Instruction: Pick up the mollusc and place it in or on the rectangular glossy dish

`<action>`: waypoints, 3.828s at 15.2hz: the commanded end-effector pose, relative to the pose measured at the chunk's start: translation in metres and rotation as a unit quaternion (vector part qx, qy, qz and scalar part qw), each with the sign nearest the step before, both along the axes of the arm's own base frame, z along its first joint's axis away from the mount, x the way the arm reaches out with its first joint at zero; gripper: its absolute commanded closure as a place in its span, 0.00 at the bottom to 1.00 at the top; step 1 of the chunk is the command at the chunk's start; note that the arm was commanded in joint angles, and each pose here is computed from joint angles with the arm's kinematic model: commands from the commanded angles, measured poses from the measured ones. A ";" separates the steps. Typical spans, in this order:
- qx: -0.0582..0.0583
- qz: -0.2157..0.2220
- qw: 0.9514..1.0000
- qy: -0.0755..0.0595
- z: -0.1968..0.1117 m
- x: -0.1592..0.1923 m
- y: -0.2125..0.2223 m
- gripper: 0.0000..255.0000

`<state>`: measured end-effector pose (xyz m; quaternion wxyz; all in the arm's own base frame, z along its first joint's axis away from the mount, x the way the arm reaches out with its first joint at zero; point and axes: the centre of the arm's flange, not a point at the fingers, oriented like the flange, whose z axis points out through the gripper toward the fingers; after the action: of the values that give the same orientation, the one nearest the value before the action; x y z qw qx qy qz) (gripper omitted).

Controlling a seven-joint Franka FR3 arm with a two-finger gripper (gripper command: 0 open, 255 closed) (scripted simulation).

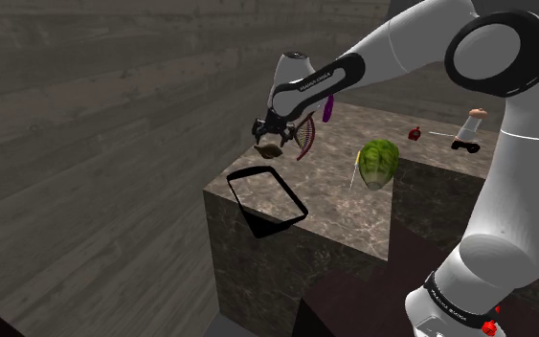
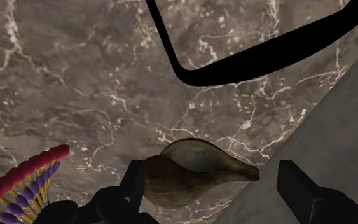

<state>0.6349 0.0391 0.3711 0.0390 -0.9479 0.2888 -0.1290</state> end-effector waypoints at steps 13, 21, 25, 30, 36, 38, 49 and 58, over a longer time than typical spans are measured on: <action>0.000 0.000 1.000 0.000 -0.023 0.007 0.000 1.00; 0.000 0.000 1.000 0.000 -0.023 0.007 0.000 1.00; -0.012 -0.317 0.944 0.094 -0.025 0.079 0.006 0.00; -0.014 -0.373 0.921 0.111 -0.048 0.092 -0.001 0.00; -0.014 -0.373 0.921 0.111 -0.067 0.092 -0.004 0.00; -0.014 -0.373 0.921 0.111 -0.067 0.092 -0.004 0.00; -0.014 -0.373 0.921 0.111 -0.067 0.092 -0.004 1.00; -0.014 -0.373 0.921 0.111 -0.030 0.092 -0.004 1.00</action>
<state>0.7260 0.0352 0.3355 -0.0572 -0.7803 0.6219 -0.0326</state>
